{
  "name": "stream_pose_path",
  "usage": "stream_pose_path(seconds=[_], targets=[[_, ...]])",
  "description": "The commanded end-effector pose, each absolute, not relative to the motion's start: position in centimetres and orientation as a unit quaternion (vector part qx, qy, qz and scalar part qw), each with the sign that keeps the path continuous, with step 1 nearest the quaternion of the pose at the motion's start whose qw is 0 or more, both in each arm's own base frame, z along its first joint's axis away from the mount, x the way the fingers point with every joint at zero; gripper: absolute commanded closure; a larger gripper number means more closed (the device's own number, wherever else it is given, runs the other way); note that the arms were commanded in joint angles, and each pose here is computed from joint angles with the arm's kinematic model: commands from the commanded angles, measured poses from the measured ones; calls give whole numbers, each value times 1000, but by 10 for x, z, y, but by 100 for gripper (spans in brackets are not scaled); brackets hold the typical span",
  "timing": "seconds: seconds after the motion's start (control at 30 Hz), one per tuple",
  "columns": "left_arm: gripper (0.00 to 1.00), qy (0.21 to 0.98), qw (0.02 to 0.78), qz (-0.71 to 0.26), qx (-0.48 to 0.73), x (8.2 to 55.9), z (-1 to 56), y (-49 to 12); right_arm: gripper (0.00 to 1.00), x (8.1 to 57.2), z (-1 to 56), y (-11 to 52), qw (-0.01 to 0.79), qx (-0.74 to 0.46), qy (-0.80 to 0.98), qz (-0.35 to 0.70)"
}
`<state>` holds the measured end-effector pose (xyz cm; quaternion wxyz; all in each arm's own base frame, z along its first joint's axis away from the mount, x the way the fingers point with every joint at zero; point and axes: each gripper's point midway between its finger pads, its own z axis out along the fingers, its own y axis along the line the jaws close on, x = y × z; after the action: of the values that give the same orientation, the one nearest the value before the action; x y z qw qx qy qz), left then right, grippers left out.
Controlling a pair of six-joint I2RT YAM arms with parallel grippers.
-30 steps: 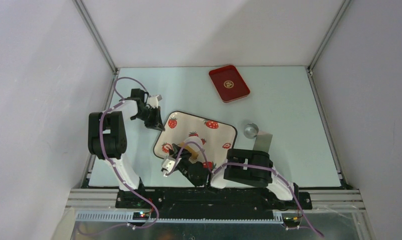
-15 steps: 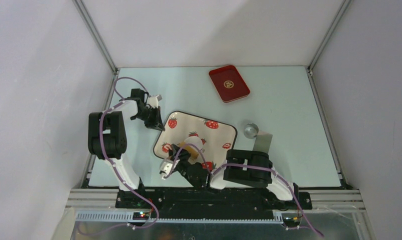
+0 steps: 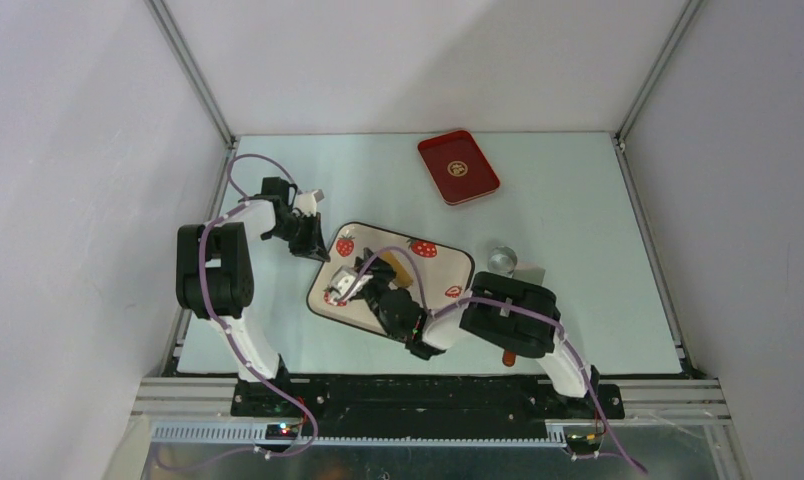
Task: Roll out the dumpling wrappers from the dough
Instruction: Flatten out the dough on the work surface.
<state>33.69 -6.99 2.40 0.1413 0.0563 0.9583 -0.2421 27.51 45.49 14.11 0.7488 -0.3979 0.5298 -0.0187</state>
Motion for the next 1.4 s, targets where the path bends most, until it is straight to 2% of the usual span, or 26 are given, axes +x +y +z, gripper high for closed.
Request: stream_pose_path(seconds=[0.0,0.37,1.37], targets=[[100,948,181,-254,65,348,44,-72,100,295,128,442,730,-367,577,-6],[100,947,180,-258,65,348,44,-73,100,275,84,450,680,-415,604,17],[100,946,181,-260,64,348,45,-73,100,244,74,472,683,-456,569,28]])
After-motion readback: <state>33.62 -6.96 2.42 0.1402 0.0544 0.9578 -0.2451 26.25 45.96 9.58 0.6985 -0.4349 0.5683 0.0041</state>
